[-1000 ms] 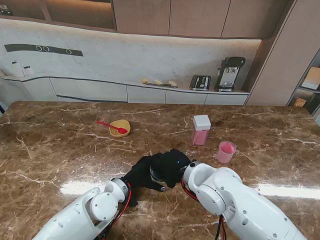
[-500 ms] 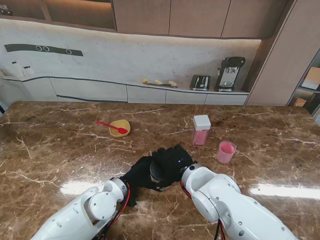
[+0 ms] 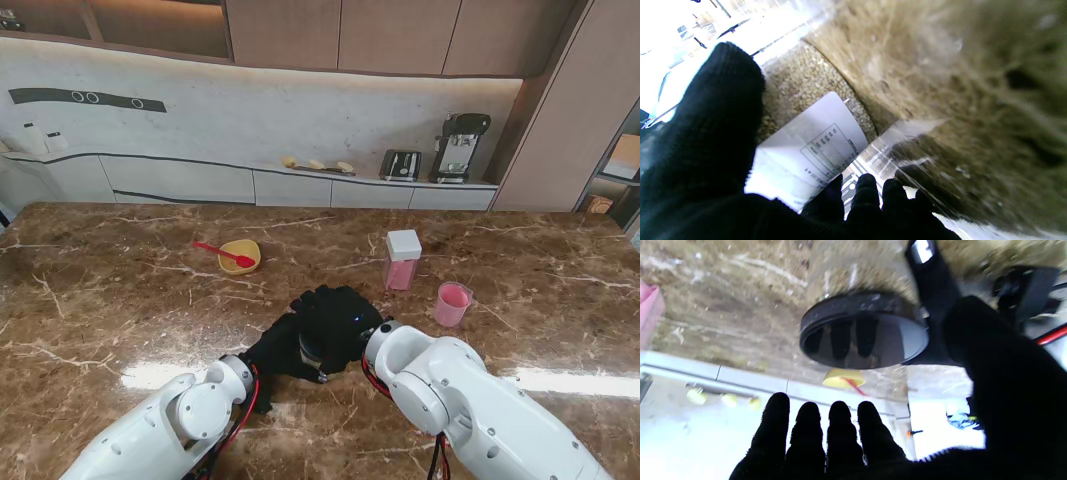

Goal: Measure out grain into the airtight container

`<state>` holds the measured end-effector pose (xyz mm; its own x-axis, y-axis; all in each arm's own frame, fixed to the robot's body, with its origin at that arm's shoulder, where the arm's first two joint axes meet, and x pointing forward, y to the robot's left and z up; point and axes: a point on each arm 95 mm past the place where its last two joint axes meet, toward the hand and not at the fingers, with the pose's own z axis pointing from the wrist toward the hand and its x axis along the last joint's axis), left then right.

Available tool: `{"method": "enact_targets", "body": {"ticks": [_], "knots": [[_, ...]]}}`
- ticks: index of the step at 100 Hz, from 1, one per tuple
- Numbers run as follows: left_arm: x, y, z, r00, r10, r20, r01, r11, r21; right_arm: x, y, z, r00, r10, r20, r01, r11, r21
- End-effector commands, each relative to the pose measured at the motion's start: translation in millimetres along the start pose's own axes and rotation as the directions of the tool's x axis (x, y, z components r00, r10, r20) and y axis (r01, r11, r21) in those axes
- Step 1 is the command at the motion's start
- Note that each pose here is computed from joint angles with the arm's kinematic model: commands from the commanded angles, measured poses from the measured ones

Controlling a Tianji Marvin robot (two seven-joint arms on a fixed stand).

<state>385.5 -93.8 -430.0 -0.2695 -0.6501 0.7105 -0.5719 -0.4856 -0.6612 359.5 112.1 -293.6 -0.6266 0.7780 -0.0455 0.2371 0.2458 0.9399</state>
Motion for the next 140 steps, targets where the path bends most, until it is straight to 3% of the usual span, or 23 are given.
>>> {"method": "enact_targets", "body": {"ticks": [1, 29, 36, 48, 57, 73, 93, 104, 117, 140], "knots": [[-19.7, 16.2, -11.0, 0.998, -0.002, 0.061, 0.004, 0.999, -0.043, 0.1, -14.5, 1.3, 0.999, -0.014, 0.041, 0.011, 0.998, 0.058], [-20.5, 13.3, -10.1, 0.998, 0.002, 0.057, 0.000, 0.999, -0.042, -1.8, -17.0, 9.4, 0.993, -0.026, 0.113, 0.023, 1.000, 0.020], [-20.9, 12.8, -9.6, 0.998, 0.007, 0.056, -0.005, 0.999, -0.042, -1.4, -16.4, 9.0, 0.996, 0.000, 0.088, -0.002, 1.000, 0.028], [-20.7, 12.8, -9.5, 0.998, 0.002, 0.057, 0.001, 0.999, -0.043, -1.0, -13.3, 0.6, 1.000, 0.018, -0.009, -0.017, 0.989, 0.144], [-20.6, 12.5, -9.2, 0.998, 0.007, 0.055, -0.004, 0.999, -0.044, -2.2, -12.6, -2.2, 0.999, 0.043, -0.032, -0.037, 0.986, 0.164], [-19.9, 13.3, -9.2, 0.999, 0.005, 0.053, -0.003, 0.999, -0.046, -2.9, -14.7, 0.2, 0.998, 0.060, -0.004, -0.059, 0.992, 0.114], [-20.2, 13.2, -9.6, 0.998, 0.003, 0.055, -0.001, 0.999, -0.048, -4.3, -17.5, 9.0, 0.994, 0.015, 0.106, -0.020, 0.999, 0.046], [-20.5, 12.6, -9.3, 0.998, 0.006, 0.055, -0.004, 0.999, -0.047, -4.8, -19.0, 13.6, 0.992, 0.013, 0.129, -0.014, 1.000, 0.005], [-20.7, 12.5, -9.5, 0.998, 0.007, 0.056, -0.005, 0.999, -0.049, -3.9, -17.8, 13.0, 0.994, 0.057, 0.096, -0.061, 0.998, 0.032], [-20.5, 12.7, -9.6, 0.998, 0.011, 0.055, -0.008, 0.999, -0.053, -3.8, -17.2, 8.3, 0.998, 0.070, -0.008, -0.069, 0.993, 0.100]]}}
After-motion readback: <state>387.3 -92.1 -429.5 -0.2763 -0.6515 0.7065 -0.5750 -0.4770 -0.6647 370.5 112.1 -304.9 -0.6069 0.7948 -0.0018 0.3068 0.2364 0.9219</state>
